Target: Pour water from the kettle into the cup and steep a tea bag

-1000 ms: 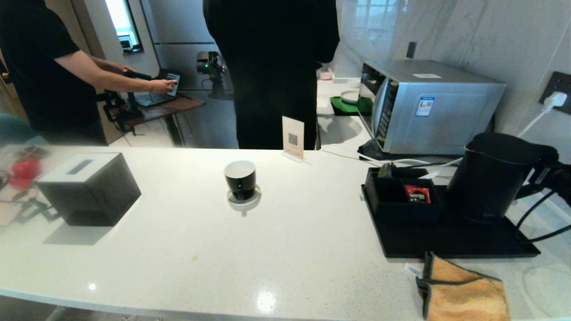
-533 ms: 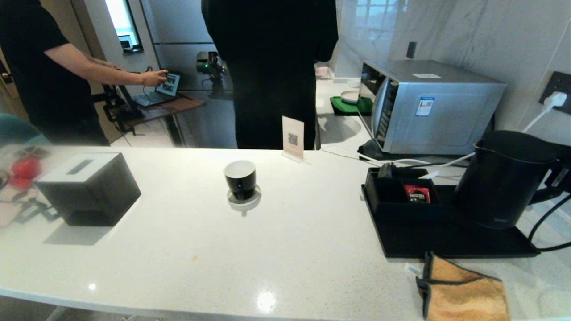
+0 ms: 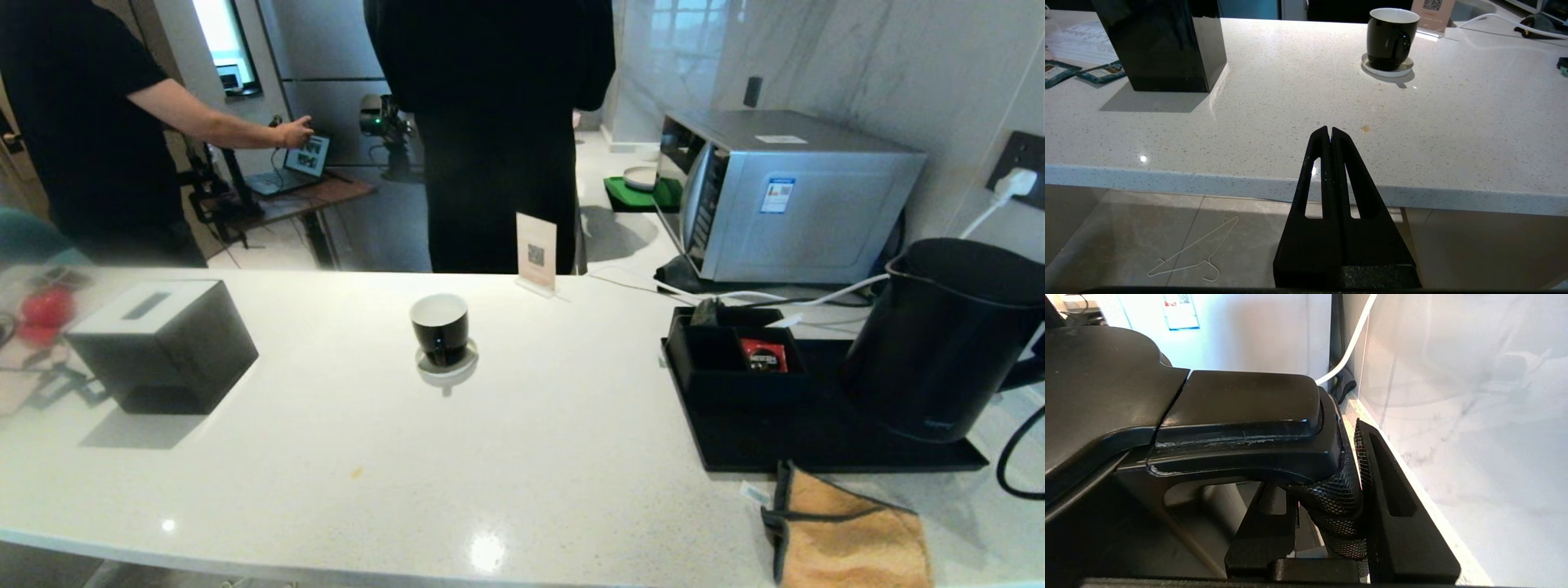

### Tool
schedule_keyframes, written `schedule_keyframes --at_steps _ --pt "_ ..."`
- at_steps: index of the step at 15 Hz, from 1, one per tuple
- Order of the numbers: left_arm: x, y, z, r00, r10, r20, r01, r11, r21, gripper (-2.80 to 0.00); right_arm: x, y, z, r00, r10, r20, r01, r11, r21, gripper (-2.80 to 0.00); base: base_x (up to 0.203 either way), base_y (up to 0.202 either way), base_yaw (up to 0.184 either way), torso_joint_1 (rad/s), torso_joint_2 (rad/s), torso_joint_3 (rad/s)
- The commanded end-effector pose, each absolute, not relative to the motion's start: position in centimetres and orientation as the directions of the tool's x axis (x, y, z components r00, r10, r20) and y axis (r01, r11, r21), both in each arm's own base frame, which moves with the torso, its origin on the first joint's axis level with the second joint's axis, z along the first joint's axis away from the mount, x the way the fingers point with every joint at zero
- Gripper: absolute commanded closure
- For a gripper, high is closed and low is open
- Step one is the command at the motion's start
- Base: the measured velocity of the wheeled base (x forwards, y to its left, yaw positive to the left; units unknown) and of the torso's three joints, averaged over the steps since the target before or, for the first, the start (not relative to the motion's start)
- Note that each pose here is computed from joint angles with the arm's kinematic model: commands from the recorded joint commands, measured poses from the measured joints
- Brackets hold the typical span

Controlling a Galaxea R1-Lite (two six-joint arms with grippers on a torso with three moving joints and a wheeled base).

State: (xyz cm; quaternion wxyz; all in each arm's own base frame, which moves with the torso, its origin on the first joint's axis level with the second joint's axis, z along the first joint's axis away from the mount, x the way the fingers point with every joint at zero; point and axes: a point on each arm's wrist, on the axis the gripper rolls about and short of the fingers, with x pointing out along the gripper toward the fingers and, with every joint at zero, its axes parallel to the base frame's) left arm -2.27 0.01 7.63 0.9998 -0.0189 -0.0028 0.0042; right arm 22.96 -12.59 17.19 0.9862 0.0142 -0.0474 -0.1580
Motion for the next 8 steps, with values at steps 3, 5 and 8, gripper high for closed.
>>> schedule_keyframes --at_steps 3,5,8 --pt "-2.3 0.0 7.6 1.000 0.009 0.005 -0.009 0.999 -0.037 0.00 20.2 -10.8 18.8 0.944 -0.300 0.137 0.298 0.954 0.036 0.00 0.000 0.000 0.000 0.000 0.00 0.000" --pt "-2.3 0.0 7.6 1.000 0.009 0.005 -0.009 0.999 -0.038 0.00 19.4 -10.1 19.1 0.948 -0.289 0.135 0.285 0.957 0.048 0.00 0.000 0.000 0.000 0.000 0.00 0.000" --pt "-2.3 0.0 7.6 1.000 0.009 0.005 -0.009 0.999 -0.038 0.00 18.6 -9.3 19.4 0.953 -0.277 0.124 0.271 0.961 0.062 0.00 0.000 0.000 0.000 0.000 0.00 0.000"
